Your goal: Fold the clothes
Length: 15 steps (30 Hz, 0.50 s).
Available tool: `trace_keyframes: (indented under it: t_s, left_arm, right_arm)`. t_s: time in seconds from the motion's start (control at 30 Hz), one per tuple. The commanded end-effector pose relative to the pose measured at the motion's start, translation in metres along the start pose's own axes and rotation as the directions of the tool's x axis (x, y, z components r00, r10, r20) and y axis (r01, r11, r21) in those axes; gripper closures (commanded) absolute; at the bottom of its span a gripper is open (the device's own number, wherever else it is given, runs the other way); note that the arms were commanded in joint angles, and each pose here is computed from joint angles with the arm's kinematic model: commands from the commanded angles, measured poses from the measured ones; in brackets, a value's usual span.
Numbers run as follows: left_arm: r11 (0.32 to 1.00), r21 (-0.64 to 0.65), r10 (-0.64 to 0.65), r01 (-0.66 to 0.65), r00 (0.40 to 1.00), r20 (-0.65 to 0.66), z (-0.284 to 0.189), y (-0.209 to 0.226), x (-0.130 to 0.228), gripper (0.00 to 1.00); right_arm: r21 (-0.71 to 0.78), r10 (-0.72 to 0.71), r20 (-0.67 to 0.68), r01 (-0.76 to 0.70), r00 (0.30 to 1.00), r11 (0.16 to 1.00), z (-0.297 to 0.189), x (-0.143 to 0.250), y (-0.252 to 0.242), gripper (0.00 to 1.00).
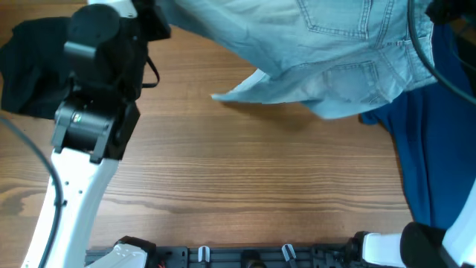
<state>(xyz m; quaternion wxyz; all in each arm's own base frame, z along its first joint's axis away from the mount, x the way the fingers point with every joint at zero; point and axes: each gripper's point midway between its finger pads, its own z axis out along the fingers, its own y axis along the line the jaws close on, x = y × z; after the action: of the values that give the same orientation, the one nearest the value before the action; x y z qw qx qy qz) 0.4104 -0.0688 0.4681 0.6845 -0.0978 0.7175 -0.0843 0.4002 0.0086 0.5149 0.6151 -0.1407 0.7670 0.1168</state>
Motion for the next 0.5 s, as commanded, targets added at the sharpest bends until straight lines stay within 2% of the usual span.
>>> trace_keyframes:
  t_s: [0.0,0.17,0.27,0.37,0.47]
  left_arm:
    - [0.989,-0.150,0.027,0.000,0.984,0.175,-0.034,0.028,-0.055,0.96]
    - [0.992,-0.128,0.032,0.002,0.963,0.268,-0.078,0.031,-0.091,0.96]
    - [0.994,-0.110,0.029,0.008,0.944,0.328,-0.111,0.032,-0.112,0.96]
    - [0.989,-0.136,0.008,0.050,0.919,0.394,-0.140,0.045,-0.131,0.96]
    - [0.991,-0.123,0.000,0.054,0.915,0.402,-0.151,0.045,-0.133,0.96]
  right_arm:
    - [0.007,0.004,0.049,-0.005,0.999,1.000,-0.014,-0.017,0.006,0.96]
    - [-0.075,-0.001,0.085,0.008,0.996,0.997,-0.016,-0.026,0.021,0.96]
    - [-0.061,-0.011,0.110,0.018,0.994,0.998,-0.020,-0.032,0.021,0.96]
    - [0.026,0.016,0.114,-0.019,0.993,0.999,-0.016,-0.034,0.002,0.96]
    - [-0.007,-0.011,0.133,0.012,0.991,1.000,-0.017,-0.039,0.009,0.96]
